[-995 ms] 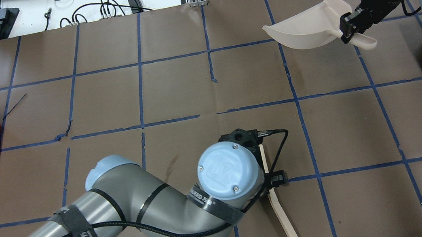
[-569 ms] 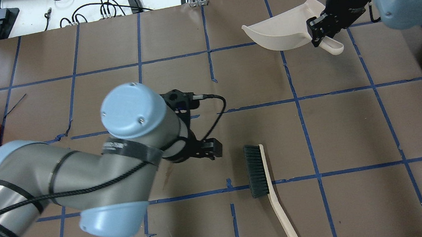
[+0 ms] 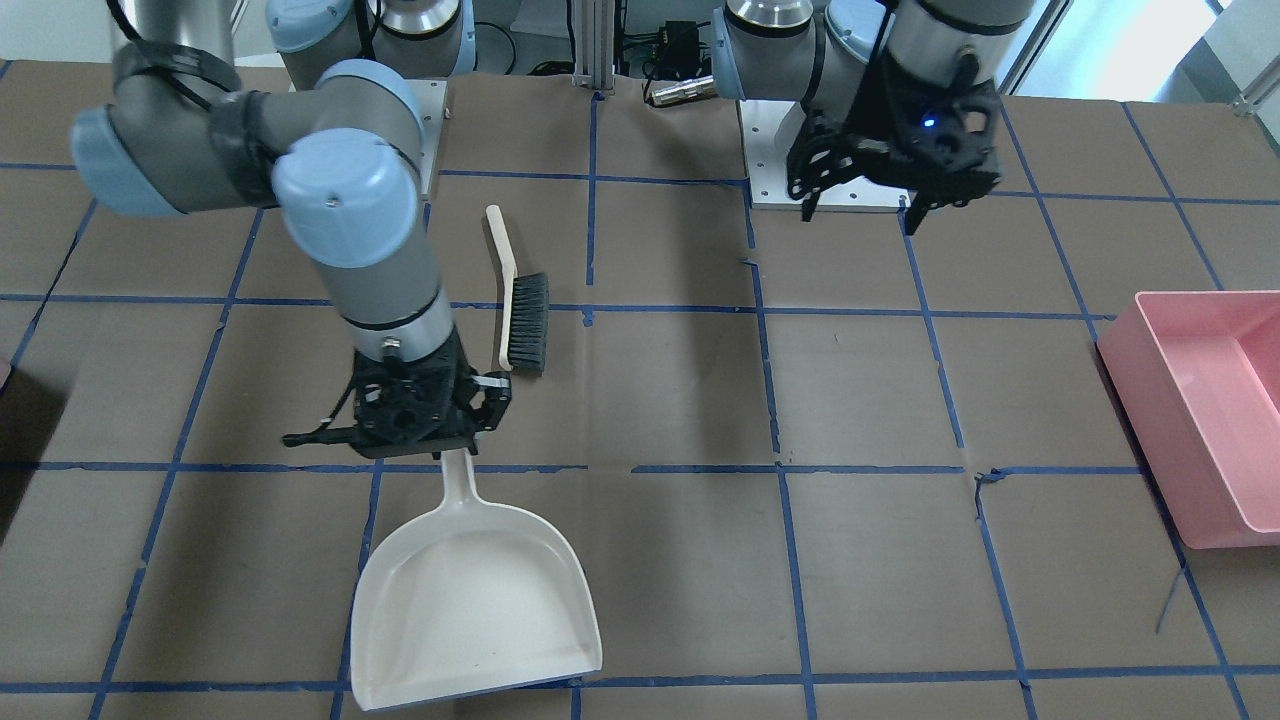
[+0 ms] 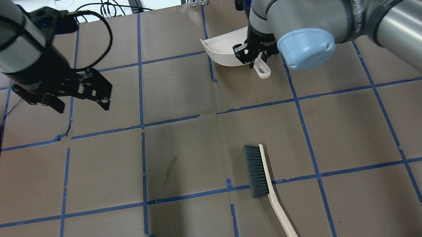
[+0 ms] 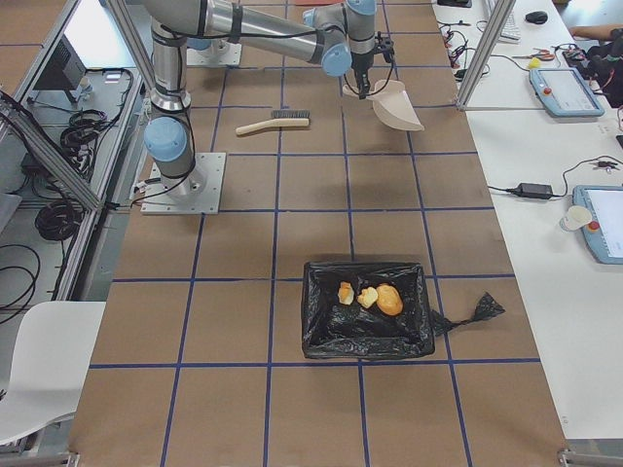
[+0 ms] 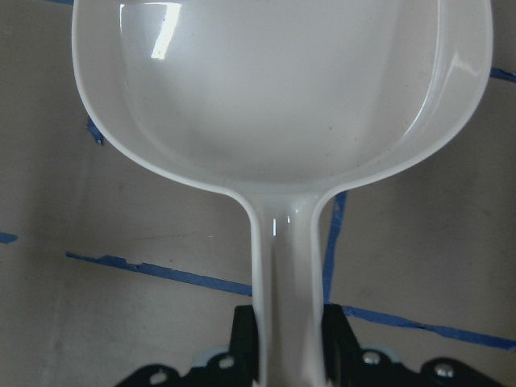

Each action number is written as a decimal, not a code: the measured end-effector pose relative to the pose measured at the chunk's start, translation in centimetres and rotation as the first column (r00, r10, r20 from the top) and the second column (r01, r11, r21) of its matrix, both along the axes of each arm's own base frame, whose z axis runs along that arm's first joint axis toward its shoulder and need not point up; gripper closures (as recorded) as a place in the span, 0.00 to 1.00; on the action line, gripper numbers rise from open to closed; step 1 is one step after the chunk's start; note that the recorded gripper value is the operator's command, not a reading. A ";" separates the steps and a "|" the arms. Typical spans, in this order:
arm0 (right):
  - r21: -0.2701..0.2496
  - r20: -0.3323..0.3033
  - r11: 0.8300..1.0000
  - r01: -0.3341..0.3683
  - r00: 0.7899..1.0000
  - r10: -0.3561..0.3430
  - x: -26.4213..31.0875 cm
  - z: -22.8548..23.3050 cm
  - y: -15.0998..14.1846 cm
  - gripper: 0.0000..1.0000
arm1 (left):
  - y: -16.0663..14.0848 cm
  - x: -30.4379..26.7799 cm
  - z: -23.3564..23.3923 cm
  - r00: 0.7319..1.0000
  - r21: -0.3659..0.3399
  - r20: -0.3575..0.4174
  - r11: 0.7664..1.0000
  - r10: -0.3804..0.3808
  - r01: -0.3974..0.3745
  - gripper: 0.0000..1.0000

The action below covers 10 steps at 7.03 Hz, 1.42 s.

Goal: Sweep and dump trash in nearest bin

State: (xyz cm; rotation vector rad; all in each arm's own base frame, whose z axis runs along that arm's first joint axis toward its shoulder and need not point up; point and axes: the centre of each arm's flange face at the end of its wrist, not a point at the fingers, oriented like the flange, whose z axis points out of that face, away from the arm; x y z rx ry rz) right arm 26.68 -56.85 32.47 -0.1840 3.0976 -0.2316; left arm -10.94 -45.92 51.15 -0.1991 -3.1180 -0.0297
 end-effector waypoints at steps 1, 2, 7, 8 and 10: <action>-0.016 -0.005 1.000 0.020 1.000 -0.020 3.8 -2.1 0.6 1.00 | -0.5 2.6 1.1 1.000 0.015 -0.001 1.000 0.005 -0.005 0.00; -0.027 -0.015 0.999 0.028 0.999 -0.029 6.4 -3.8 1.2 1.00 | -0.6 3.7 1.0 1.000 0.032 -0.002 0.999 0.012 -0.011 0.00; -0.022 -0.037 0.999 0.041 0.998 -0.042 9.0 -5.7 2.4 0.62 | 1.4 3.8 -2.9 0.989 0.103 0.000 0.984 0.145 -0.144 0.00; -0.006 -0.036 0.999 0.041 0.999 -0.041 9.1 -6.5 2.3 0.44 | 1.6 3.7 -2.8 0.988 0.101 -0.001 0.983 0.155 -0.154 0.00; 0.015 -0.027 0.995 0.094 0.995 -0.094 9.2 -7.6 2.1 0.05 | 1.8 3.1 -2.5 0.988 0.094 -0.002 0.984 0.153 -0.152 0.00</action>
